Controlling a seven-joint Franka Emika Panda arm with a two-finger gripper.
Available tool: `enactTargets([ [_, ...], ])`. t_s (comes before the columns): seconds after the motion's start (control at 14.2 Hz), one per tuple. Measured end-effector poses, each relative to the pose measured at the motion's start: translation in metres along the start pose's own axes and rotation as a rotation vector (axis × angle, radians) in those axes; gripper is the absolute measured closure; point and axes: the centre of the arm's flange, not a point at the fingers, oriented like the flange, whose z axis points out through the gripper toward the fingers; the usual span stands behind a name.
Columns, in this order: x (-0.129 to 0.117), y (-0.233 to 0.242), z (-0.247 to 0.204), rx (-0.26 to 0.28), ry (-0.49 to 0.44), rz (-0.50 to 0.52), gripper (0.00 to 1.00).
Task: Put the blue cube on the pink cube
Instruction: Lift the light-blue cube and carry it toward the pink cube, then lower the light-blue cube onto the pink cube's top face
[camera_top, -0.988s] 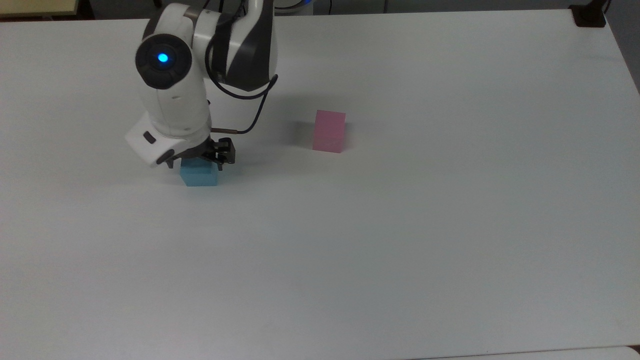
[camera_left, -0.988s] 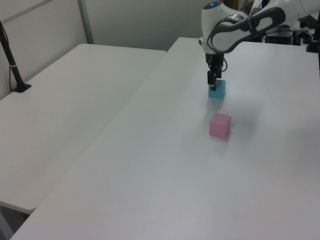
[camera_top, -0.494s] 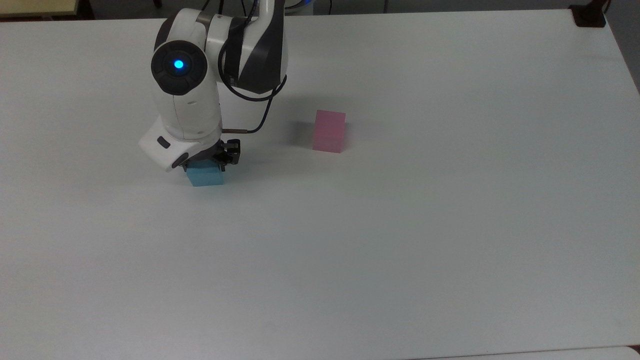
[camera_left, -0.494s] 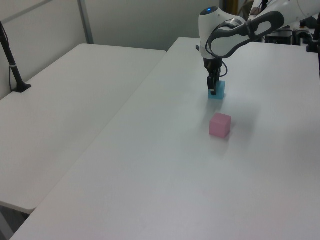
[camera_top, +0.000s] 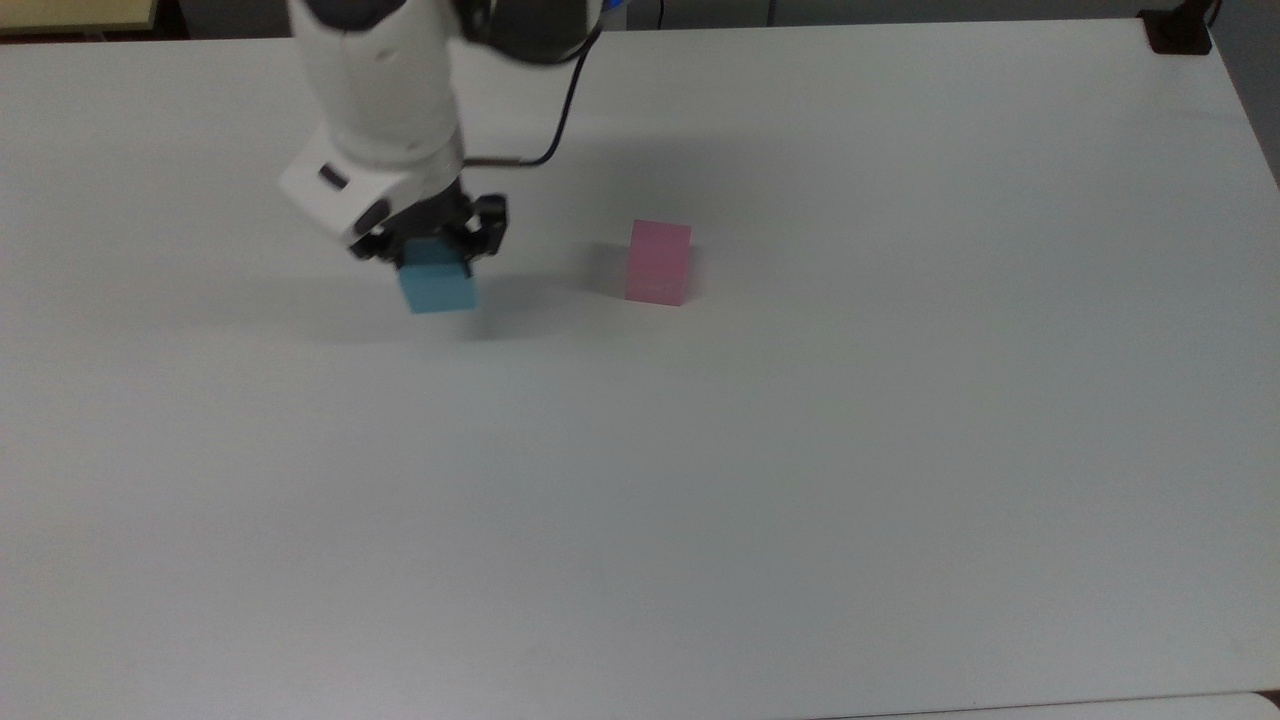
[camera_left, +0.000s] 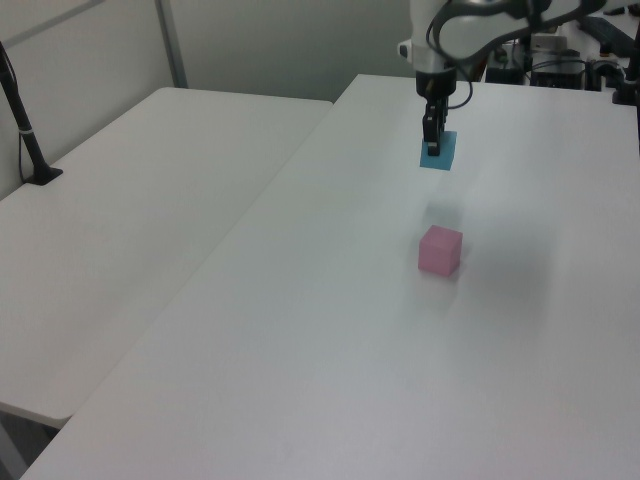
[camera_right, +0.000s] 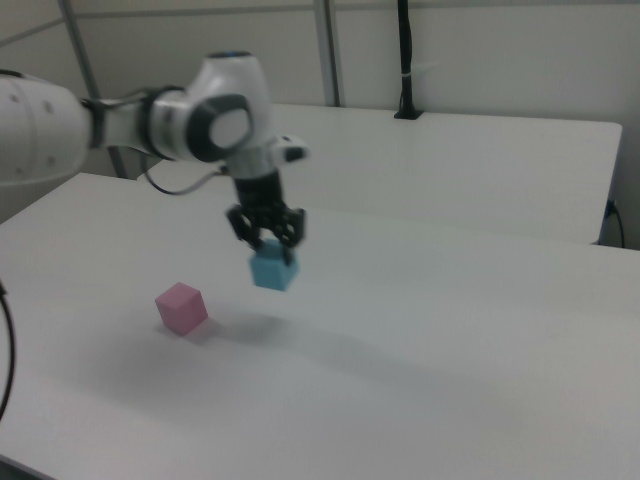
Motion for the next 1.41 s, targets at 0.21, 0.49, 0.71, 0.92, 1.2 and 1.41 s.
enactTargets([
  [0.21, -0.012, -0.076, -0.019, 0.018, 0.006, 0.007, 0.44],
  [0.49, -0.018, -0.165, -0.005, 0.026, -0.027, -0.006, 0.44],
  [0.71, -0.022, -0.196, 0.004, 0.021, -0.048, -0.023, 0.44],
  [0.92, -0.023, -0.201, 0.020, 0.002, -0.086, -0.034, 0.44],
  [1.2, -0.024, -0.203, 0.036, -0.048, -0.129, -0.052, 0.32],
  [1.41, -0.033, -0.203, 0.031, -0.113, -0.181, 0.039, 0.00],
])
